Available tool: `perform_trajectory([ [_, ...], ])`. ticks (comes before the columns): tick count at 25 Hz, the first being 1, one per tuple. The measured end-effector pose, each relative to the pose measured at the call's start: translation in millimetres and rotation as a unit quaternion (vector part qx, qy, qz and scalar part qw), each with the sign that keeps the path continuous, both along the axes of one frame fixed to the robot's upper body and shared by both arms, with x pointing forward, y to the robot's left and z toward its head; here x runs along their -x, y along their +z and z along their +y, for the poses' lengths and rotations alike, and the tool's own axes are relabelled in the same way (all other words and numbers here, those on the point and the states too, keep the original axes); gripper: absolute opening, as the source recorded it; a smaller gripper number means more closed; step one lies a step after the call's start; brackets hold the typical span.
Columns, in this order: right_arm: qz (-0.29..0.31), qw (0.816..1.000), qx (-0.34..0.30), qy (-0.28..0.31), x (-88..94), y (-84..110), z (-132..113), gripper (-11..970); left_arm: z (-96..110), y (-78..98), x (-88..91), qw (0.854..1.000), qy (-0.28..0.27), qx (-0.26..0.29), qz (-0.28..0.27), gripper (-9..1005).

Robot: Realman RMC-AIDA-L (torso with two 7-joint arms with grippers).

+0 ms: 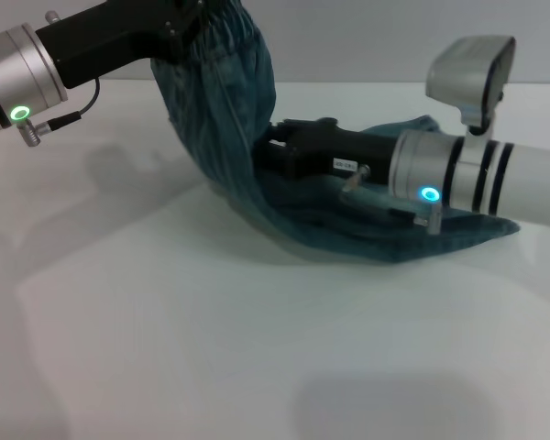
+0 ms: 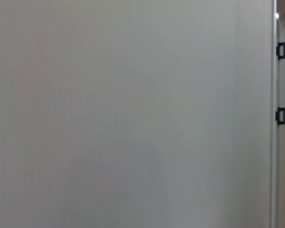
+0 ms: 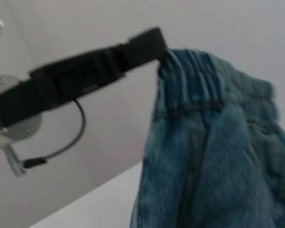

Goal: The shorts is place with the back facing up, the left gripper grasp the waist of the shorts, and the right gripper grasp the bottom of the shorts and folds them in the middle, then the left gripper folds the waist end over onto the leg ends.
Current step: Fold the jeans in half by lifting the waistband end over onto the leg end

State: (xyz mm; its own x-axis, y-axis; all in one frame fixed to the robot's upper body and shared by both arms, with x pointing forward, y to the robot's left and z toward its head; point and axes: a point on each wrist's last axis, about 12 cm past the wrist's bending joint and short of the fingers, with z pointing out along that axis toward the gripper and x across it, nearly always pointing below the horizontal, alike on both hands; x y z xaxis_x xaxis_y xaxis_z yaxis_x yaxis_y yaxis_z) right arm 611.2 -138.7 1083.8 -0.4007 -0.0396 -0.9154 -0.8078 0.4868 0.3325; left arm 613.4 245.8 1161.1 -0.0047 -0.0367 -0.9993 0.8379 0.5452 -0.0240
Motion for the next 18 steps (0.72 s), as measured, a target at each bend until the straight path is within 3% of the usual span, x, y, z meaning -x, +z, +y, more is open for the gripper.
perform_trajectory([
  [18,0.01,1.0,0.009,0.028,-6.1,10.4,16,386,-2,-2.7,0.6,1.0,-0.002,-0.005,0.002,10],
])
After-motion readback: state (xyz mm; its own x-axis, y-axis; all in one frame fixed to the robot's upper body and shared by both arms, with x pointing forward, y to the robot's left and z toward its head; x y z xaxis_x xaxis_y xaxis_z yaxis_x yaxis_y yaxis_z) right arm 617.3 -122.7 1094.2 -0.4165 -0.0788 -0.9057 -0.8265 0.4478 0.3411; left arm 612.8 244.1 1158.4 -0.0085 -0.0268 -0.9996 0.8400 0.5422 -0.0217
